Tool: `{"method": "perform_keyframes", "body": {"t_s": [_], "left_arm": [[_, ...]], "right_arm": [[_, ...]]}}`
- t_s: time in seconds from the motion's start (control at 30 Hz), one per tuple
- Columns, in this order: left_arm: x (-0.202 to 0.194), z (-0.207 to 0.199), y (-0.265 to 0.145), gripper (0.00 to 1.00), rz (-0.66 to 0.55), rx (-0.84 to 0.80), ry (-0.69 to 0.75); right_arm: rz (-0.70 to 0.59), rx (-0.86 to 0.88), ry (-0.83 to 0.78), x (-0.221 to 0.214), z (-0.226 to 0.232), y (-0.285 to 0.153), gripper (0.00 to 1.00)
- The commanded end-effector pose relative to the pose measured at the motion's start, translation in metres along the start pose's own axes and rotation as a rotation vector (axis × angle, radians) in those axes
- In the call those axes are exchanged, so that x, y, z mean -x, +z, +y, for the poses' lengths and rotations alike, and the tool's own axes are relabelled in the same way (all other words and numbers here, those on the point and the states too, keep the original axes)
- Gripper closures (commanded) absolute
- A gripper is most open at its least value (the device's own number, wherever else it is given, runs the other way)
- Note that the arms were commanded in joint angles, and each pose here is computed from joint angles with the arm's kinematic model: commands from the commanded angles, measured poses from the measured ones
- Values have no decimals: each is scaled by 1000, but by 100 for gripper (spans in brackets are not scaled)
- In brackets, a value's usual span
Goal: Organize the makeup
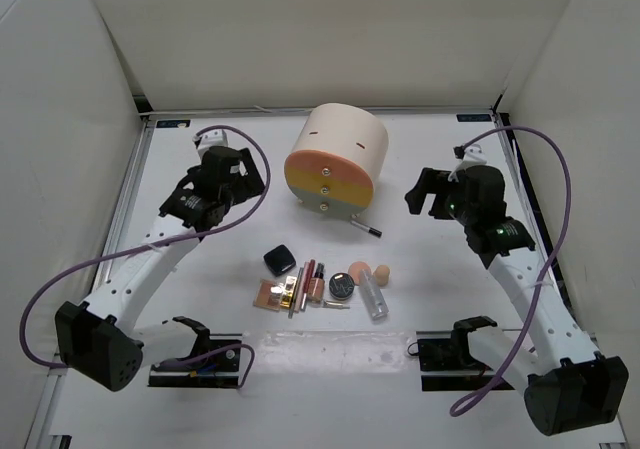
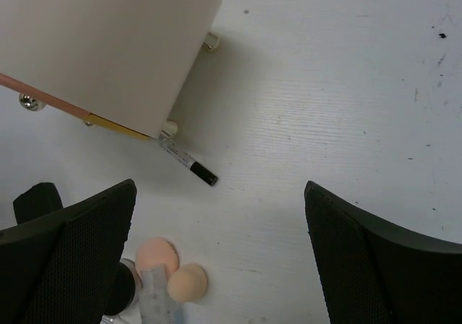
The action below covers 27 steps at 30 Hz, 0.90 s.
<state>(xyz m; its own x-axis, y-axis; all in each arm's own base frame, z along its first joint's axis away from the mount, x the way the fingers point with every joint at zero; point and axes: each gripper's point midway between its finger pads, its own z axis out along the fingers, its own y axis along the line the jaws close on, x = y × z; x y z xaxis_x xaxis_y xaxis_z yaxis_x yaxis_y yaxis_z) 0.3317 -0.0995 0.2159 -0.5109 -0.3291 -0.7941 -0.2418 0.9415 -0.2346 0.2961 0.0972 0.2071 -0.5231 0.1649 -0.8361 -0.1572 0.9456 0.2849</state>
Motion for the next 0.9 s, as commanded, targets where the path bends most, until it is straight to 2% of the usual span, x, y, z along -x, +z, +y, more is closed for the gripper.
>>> {"method": "perform_keyframes", "body": {"t_s": [0.0,0.03,0.13,0.23,0.3,0.33,0.4,0.43,0.5,0.57,0.73,0.87], "left_arm": [[10,-36,-22,2,-18,-228,89],[5,-61,-28,2,-16,-358,109],[-1,-111,-57,2,-57,-646,205],[-1,-144,-73,2,-106,-767,276],[-7,-155,-64,2,-106,-755,305],[0,-166,-67,3,-127,-777,310],[-16,-184,-54,8,-83,-781,356],[-12,-196,-58,9,-98,-792,376],[-20,-201,-38,12,-75,-727,407],[-16,-208,-32,14,-87,-700,424],[-12,-207,-18,20,-117,-648,450],[-9,-210,-8,29,-132,-616,456]], "right_arm": [[-26,105,-56,21,22,4,1],[-29,186,-79,28,36,7,1],[-53,250,-82,45,52,12,1],[-57,261,-115,65,63,26,1],[-100,252,-134,86,69,26,1],[-99,244,-135,88,69,33,1],[-117,247,-134,98,77,42,1],[-139,256,-140,110,81,42,1],[-115,237,-125,111,80,55,1],[-134,241,-129,128,88,56,1],[-53,264,-122,131,103,86,1],[-53,272,-136,132,115,103,2]]}}
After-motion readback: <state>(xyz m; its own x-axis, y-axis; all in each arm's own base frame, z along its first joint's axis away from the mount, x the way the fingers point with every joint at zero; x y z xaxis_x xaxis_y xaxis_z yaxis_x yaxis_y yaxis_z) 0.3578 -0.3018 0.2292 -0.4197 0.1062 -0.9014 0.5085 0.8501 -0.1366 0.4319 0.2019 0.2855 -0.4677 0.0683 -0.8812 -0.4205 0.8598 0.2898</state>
